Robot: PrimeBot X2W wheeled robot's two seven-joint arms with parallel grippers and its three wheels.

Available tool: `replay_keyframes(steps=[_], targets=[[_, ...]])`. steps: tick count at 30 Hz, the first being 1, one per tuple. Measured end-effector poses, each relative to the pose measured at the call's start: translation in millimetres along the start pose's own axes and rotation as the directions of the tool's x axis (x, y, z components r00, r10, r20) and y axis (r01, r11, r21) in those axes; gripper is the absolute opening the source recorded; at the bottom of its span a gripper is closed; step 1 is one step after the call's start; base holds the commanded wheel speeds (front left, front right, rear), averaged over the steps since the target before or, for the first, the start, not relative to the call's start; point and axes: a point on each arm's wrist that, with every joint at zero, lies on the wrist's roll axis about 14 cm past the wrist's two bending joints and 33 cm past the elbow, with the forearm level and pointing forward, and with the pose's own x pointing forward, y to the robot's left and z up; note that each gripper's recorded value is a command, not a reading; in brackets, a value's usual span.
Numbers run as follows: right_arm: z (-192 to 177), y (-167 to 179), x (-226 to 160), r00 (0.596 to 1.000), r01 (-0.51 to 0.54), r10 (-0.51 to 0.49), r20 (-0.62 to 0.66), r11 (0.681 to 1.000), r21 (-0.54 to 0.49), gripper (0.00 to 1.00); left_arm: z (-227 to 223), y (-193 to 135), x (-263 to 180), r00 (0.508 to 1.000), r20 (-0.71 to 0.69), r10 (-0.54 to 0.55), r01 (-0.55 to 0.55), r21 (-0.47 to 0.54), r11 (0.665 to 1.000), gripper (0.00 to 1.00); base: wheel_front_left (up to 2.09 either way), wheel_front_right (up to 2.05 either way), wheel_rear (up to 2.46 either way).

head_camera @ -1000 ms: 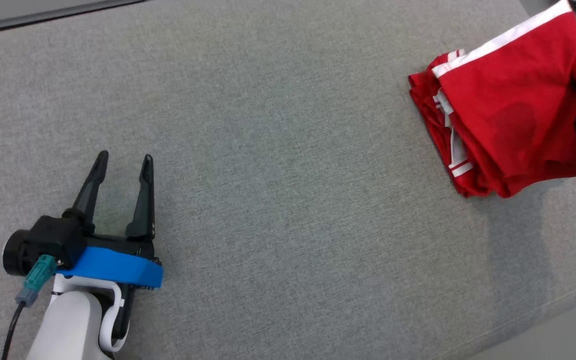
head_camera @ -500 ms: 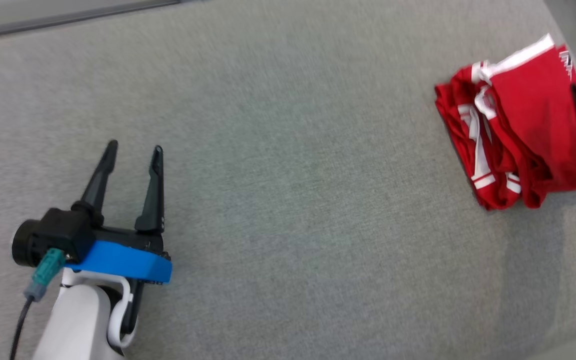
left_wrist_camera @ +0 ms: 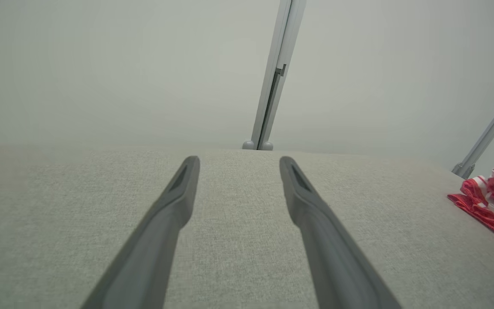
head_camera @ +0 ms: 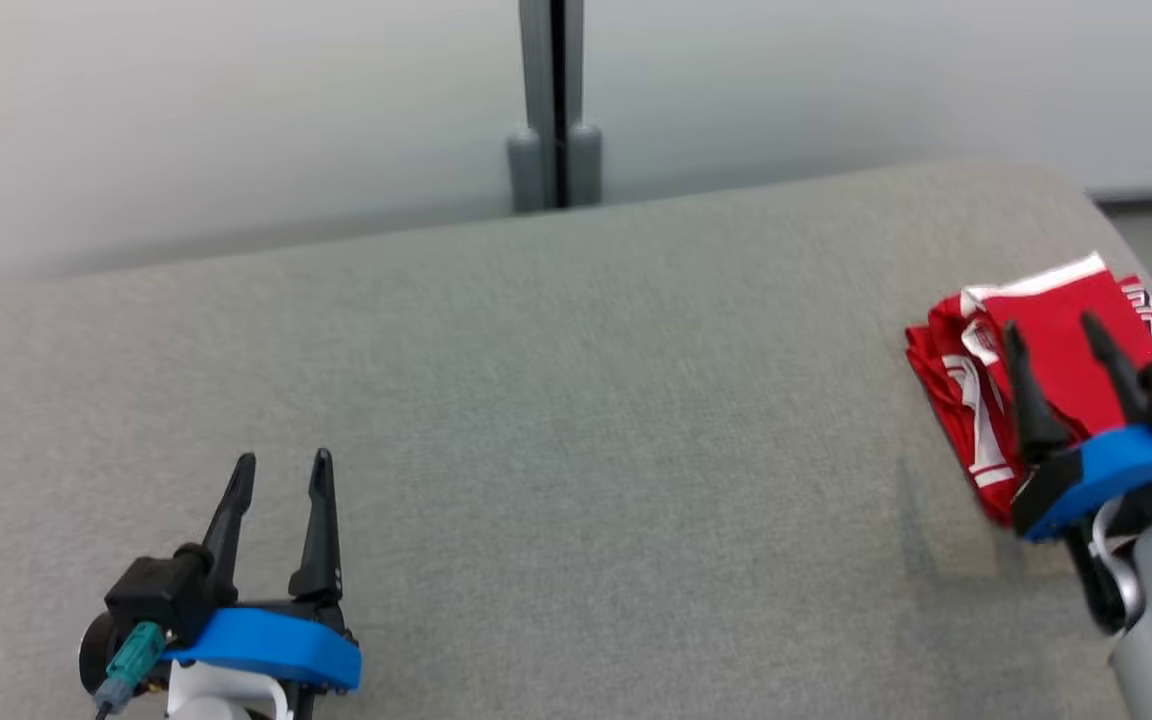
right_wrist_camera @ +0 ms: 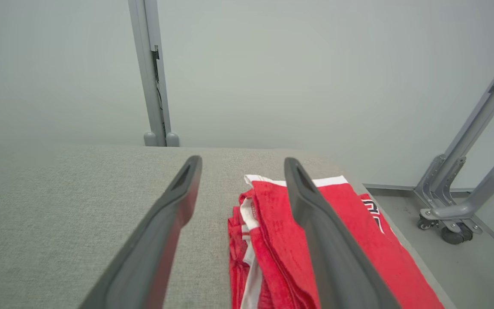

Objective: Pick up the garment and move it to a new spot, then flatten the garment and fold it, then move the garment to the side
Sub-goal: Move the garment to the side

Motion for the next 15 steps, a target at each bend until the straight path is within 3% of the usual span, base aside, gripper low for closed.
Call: replay_keyframes(steps=[9, 15], targets=[[3.5, 58.2, -32.6, 0.995, -0.067, 0.063, 0.080, 0.996, 0.055, 1.00, -3.5, 29.1, -40.0, 0.992, -0.011, 0.125, -0.125, -0.009, 0.992, 1.00, 0.00, 0.00, 0.00], [2.1, 76.4, -51.3, 0.993, -0.084, 0.079, 0.082, 0.995, 0.059, 1.00, -3.7, 35.9, -50.7, 0.987, -0.010, 0.158, -0.158, -0.015, 0.987, 1.00, 0.00, 0.00, 0.00]])
